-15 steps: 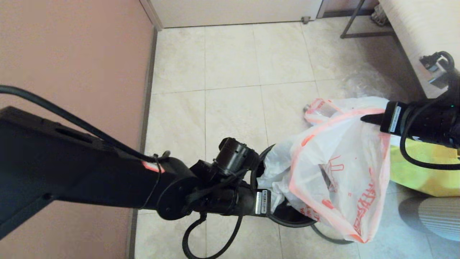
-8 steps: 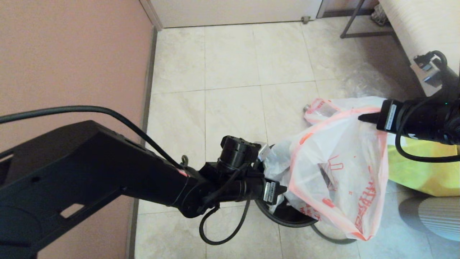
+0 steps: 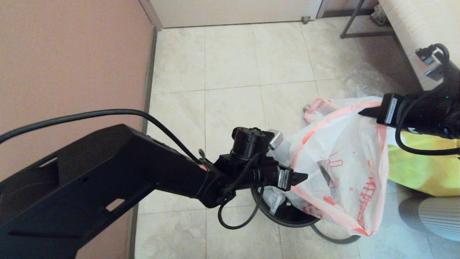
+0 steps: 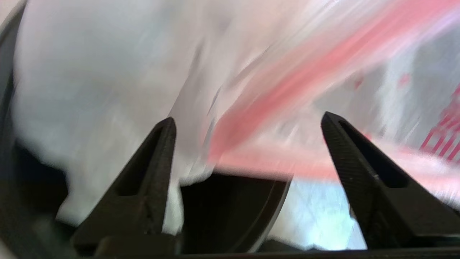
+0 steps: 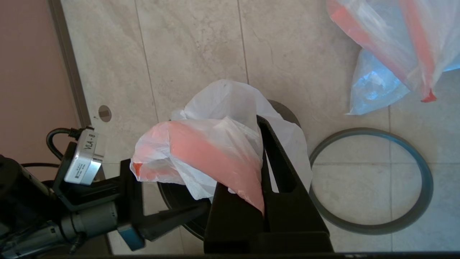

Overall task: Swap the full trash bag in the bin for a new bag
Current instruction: Put the new garbage bag on the trash can

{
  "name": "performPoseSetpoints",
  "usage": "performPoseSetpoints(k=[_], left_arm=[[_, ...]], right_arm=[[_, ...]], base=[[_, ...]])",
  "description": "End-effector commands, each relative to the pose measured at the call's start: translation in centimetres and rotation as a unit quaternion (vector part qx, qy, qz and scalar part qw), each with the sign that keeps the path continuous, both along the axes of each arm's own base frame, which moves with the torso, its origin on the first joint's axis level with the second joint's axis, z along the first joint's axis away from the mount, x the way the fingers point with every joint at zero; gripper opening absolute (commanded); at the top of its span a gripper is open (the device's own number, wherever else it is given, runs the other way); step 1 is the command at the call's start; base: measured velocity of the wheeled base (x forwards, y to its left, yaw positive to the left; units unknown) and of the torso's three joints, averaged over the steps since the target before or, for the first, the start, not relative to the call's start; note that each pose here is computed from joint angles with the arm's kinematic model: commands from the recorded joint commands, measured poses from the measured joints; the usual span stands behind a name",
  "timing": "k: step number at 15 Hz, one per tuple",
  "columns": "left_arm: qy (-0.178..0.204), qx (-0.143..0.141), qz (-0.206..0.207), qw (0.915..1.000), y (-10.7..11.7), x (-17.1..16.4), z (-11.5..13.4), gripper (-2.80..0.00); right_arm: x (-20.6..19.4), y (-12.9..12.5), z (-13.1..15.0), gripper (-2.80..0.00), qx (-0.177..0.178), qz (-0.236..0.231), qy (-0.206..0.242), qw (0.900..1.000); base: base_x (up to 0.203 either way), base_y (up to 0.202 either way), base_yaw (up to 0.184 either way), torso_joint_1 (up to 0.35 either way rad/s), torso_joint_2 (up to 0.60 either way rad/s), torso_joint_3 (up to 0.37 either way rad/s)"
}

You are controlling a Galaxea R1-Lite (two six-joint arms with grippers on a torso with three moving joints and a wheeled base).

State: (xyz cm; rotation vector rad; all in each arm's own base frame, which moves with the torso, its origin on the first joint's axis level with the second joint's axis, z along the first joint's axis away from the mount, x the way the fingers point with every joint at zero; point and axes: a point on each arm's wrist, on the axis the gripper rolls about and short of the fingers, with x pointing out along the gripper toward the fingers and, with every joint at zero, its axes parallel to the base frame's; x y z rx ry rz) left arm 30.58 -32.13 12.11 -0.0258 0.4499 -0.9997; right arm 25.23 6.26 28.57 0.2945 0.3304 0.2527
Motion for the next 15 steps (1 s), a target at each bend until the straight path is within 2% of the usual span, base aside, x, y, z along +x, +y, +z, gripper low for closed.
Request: performPoseSetpoints(k=[1, 2, 3, 6, 9, 11, 13, 15], left_arm=[[-0.008, -0.007, -0.004, 0.9999, -1.2, 0.5, -0.3, 0.0], [-0.015, -0.009, -0.003, 0.9998, -1.7, 1.0, -0.4, 0.0], [-0.02, -0.009, 0.0, 0.9998, -2.0, 1.3, -0.6, -2.8], [-0.018, -0.003, 0.007, 0.9998, -1.8, 1.3, -0.8, -2.8], [-0.008, 0.007, 0.009, 0.9999, -0.4, 0.2, -0.6, -2.8], [-0.012, 0.001, 0.011, 0.9999, 0.7, -0.5, 0.7, -2.8], [-0.014, -0.011, 0.021, 0.9996, 2.1, -1.0, 1.9, -2.8], [-0.011, -0.018, 0.031, 0.9993, 4.4, -2.6, 3.6, -2.8]], right_arm=[[0.0, 0.1, 0.1, -2.8, 0.001, 0.002, -0.001, 1.0], [0.0, 0.1, 0.1, -2.8, 0.001, 0.002, -0.001, 1.0], [0.0, 0.1, 0.1, -2.8, 0.001, 0.002, -0.001, 1.0], [0.0, 0.0, 0.3, -2.8, 0.002, 0.001, -0.005, 1.0], [-0.1, 0.3, 0.6, -2.8, 0.004, 0.006, -0.009, 1.0], [-0.3, 0.4, 0.7, -2.8, 0.016, 0.006, -0.008, 1.0], [-0.6, 0.5, 0.9, -2.8, 0.051, -0.001, 0.0, 0.999], [-0.8, 0.5, 0.3, -2.8, 0.052, -0.003, 0.01, 0.999]], base=[[0.0, 0.0, 0.0, 0.0, 0.0, 0.0], [0.0, 0.0, 0.0, 0.0, 0.0, 0.0], [0.0, 0.0, 0.0, 0.0, 0.0, 0.0], [0.0, 0.0, 0.0, 0.0, 0.0, 0.0], [0.0, 0.0, 0.0, 0.0, 0.0, 0.0], [0.0, 0.0, 0.0, 0.0, 0.0, 0.0], [0.0, 0.0, 0.0, 0.0, 0.0, 0.0], [0.0, 0.0, 0.0, 0.0, 0.0, 0.0]])
